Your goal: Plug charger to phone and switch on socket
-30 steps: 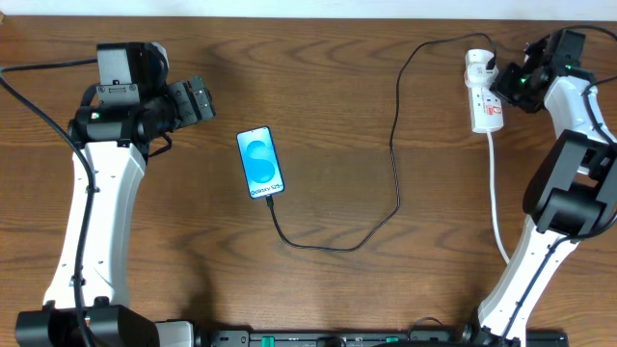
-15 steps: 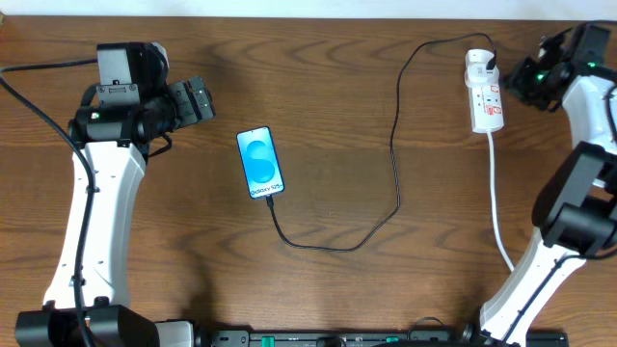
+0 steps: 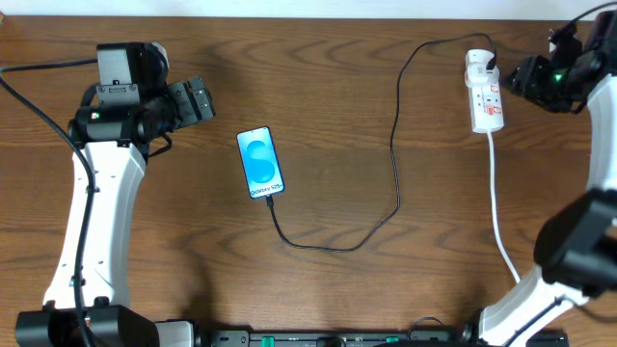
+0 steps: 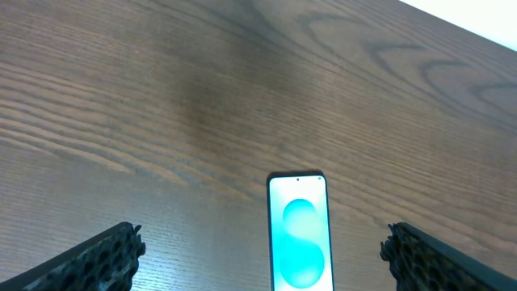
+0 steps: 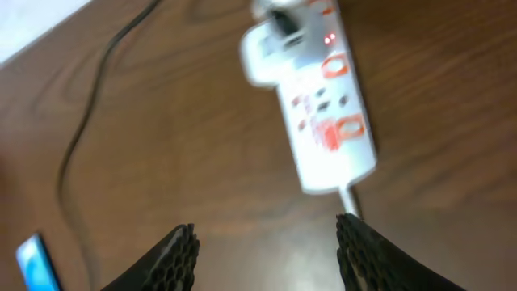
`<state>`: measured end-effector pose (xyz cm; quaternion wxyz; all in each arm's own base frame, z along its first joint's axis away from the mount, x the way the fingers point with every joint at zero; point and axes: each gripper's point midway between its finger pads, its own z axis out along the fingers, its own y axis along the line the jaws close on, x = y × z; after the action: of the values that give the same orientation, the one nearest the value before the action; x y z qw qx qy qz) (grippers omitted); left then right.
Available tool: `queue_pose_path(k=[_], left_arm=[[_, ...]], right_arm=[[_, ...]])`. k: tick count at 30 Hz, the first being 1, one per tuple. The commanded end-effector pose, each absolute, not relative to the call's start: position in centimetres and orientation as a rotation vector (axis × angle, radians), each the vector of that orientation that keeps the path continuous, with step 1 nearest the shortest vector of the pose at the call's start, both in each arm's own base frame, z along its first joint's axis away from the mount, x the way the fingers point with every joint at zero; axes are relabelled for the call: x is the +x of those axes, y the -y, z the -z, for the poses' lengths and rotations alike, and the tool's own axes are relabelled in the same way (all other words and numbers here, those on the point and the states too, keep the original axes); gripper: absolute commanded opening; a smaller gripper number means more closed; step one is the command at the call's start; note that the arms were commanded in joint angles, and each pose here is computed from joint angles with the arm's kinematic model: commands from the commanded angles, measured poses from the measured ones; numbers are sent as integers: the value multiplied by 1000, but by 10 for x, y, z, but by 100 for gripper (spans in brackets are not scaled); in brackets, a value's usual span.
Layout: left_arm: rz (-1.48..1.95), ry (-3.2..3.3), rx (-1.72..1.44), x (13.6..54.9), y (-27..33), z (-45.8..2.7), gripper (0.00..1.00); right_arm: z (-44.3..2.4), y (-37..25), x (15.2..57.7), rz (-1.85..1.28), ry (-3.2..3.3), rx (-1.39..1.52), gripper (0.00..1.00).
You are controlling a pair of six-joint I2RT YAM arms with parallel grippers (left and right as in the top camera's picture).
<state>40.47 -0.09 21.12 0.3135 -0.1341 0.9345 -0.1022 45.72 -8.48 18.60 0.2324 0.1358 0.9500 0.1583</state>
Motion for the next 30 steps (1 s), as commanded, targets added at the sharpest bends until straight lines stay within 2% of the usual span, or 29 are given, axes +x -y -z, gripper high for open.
queue_pose_path(k=[1,4,6,8,9,14,26,30], left_arm=[[251,-2462,-354,405,-2,-212,98],[251,-2462,-354,405,-2,-212,99],[251,-2462,-354,405,-2,-212,98],[251,-2462,-354,405,-2,-212,98],[251,-2462,-354,405,-2,-212,98],[251,-2462,-354,405,-2,-212,98],[251,-2462,-354,405,-2,-212,99],[251,-2462,-354,405,-2,-212,99]], right_arm=[[-235,54,432,-396,-2573,124,60],[-259,34,407,-401,-2575,78,65],[-274,21,391,-407,-2570,46,74],[-285,10,375,-415,-2573,20,88],[-290,6,367,-418,-2575,12,99],[-301,-7,331,-438,-2614,7,99],[-295,-10,301,-462,-2713,38,99],[-300,-13,284,-424,-2720,-84,99]])
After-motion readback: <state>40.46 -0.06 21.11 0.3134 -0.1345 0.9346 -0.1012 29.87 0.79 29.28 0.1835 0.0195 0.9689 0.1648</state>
